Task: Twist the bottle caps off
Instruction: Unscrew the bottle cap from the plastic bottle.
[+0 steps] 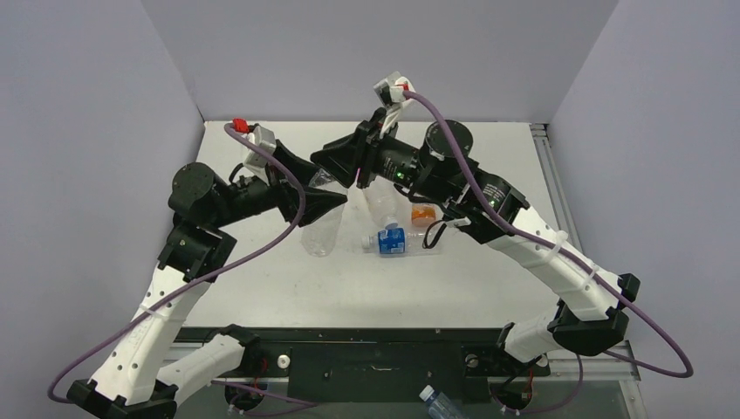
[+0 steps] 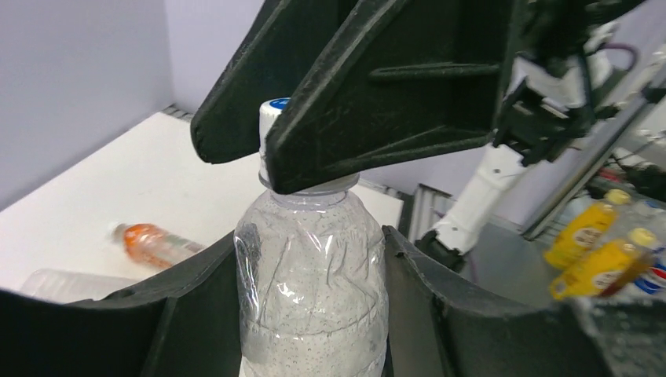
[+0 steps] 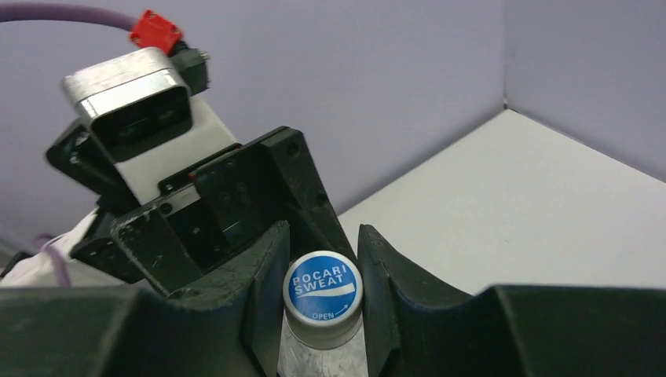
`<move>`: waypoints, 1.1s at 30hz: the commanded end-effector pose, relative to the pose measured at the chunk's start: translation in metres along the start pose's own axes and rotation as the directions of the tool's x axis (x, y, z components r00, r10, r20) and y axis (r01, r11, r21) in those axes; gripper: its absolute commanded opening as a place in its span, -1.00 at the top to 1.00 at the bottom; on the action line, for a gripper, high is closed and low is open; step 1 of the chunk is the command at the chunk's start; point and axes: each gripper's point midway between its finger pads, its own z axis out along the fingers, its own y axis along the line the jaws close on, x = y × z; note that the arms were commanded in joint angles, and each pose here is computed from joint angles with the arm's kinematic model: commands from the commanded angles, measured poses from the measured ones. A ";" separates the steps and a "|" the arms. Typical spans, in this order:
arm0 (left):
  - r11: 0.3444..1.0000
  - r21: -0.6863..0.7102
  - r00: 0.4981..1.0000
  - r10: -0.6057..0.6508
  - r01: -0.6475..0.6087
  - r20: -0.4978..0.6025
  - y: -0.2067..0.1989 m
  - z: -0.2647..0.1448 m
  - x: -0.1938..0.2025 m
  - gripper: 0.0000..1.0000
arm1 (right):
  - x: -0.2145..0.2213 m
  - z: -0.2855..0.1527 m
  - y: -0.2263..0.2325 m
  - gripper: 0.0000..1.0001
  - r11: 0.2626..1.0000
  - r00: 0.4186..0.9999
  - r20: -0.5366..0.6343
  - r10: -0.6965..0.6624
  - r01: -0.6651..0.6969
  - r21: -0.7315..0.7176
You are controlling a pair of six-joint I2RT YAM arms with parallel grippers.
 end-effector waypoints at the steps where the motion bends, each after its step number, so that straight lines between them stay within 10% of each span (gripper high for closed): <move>1: 0.959 0.282 0.999 -0.021 0.012 0.031 -0.068 -0.009 -0.035 1.00 | -0.041 -0.025 0.062 1.00 0.929 0.993 0.110 0.040 0.003 -0.369; 8: 0.951 0.309 0.999 -0.023 0.008 0.046 -0.078 -0.013 -0.044 1.00 | -0.043 -0.030 0.059 1.00 0.937 0.994 0.109 -0.022 0.059 -0.345; 13: 0.983 0.162 0.995 0.073 -0.084 0.072 -0.049 -0.009 -0.038 1.00 | -0.052 -0.033 0.000 -0.47 0.998 0.984 0.165 -0.064 0.059 0.032; 15: 0.994 0.017 0.991 0.110 -0.112 0.076 -0.021 -0.007 -0.035 1.00 | -0.053 -0.037 -0.014 -0.57 0.987 0.982 0.169 -0.082 0.057 0.148; 20: 0.962 -0.174 0.973 0.223 -0.208 0.065 0.018 -0.011 -0.031 1.00 | -0.048 -0.044 -0.031 -0.64 0.942 0.984 0.160 -0.081 0.023 0.336; 33: 0.949 -0.248 0.975 0.214 -0.194 0.054 0.034 -0.013 -0.024 1.00 | -0.043 -0.019 0.000 -0.33 0.978 0.989 0.137 -0.058 0.028 0.207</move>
